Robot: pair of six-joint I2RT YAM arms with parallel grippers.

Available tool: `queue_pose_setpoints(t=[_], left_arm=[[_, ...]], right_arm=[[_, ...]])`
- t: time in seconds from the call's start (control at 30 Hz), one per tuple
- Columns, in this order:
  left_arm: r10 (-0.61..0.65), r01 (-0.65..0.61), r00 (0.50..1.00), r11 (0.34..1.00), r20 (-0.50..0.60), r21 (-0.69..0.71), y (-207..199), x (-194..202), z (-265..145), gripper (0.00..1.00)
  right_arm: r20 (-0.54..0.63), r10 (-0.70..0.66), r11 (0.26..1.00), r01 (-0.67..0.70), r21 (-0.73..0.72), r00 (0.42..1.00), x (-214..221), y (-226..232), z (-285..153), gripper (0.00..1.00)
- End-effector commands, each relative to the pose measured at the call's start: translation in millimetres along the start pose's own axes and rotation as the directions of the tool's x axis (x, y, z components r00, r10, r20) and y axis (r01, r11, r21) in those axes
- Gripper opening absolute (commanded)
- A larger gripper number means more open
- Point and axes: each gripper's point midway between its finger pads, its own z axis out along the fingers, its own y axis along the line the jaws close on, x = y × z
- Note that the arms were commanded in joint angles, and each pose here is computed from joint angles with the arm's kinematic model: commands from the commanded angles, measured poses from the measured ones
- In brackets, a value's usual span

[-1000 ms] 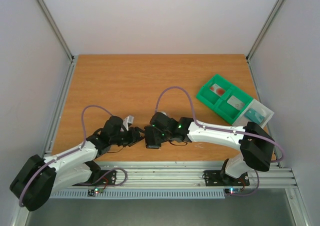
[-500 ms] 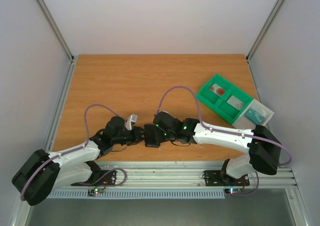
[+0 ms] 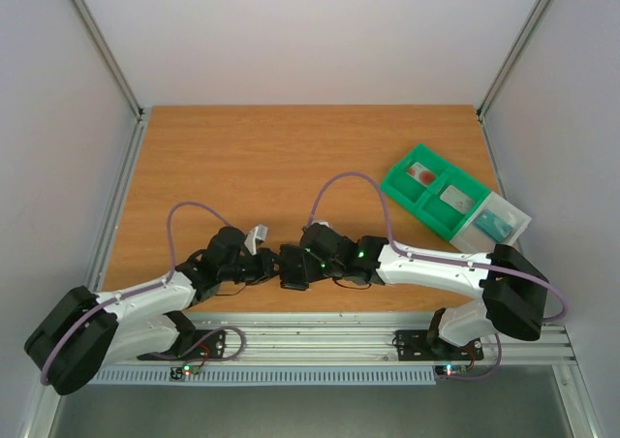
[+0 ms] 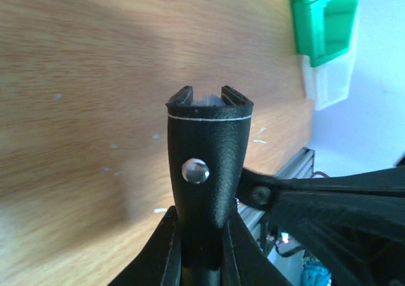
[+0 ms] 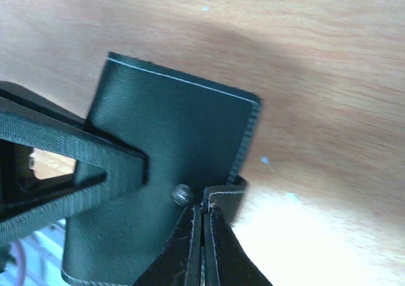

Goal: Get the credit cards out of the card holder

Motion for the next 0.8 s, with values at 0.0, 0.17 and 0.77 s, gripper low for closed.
queue_pose_setpoints(t=[0.0, 0.17, 0.77], left_arm=[[0.002, -0.001, 1.000, 0.998, 0.003, -0.065, 16, -2, 4, 0.00], [-0.004, 0.003, 1.000, 0.996, -0.006, -0.092, 24, -1, 8, 0.00], [-0.017, 0.035, 0.998, 0.945, 0.058, -0.326, 46, -9, -19, 0.54]], right_arm=[[0.063, 0.020, 0.996, -0.026, 0.090, 0.998, -5, -22, -9, 0.01], [0.072, 0.010, 0.992, -0.019, 0.123, 0.997, -6, -28, -12, 0.01], [0.088, 0.042, 0.995, -0.049, 0.086, 0.995, -7, -25, -23, 0.01]])
